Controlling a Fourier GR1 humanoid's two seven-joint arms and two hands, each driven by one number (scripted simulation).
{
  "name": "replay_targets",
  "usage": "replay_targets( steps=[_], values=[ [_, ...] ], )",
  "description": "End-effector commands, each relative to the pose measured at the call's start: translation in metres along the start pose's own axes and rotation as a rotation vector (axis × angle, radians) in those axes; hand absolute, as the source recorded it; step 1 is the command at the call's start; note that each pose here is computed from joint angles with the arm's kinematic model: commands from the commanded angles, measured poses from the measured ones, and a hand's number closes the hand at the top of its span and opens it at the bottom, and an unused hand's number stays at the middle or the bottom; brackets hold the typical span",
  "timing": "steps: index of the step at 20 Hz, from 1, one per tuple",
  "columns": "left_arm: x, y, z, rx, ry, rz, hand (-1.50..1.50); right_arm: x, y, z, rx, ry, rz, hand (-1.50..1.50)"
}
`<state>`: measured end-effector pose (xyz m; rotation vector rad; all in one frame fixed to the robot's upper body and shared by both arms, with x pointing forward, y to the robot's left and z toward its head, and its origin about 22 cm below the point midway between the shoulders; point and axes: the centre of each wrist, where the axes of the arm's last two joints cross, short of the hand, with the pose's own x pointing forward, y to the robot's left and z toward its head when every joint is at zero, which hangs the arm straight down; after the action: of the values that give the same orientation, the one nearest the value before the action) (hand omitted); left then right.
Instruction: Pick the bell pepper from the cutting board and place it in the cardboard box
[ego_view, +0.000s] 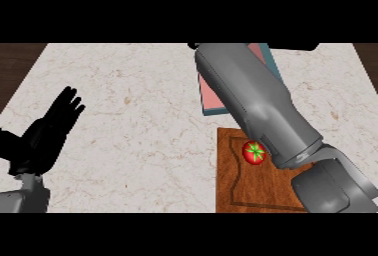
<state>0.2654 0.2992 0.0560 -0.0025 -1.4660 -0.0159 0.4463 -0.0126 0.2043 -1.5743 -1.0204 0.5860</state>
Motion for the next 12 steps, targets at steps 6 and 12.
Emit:
replay_targets(
  steps=[6,12],
  values=[
    [-0.009,0.008,0.001,0.012,0.009,0.021,0.00,-0.036,0.062,-0.005,0.202,0.214,-0.156,1.50],
    [0.002,0.006,-0.001,0.002,0.000,0.005,0.00,-0.053,0.088,-0.005,0.285,0.288,-0.173,-1.50]
  ],
)
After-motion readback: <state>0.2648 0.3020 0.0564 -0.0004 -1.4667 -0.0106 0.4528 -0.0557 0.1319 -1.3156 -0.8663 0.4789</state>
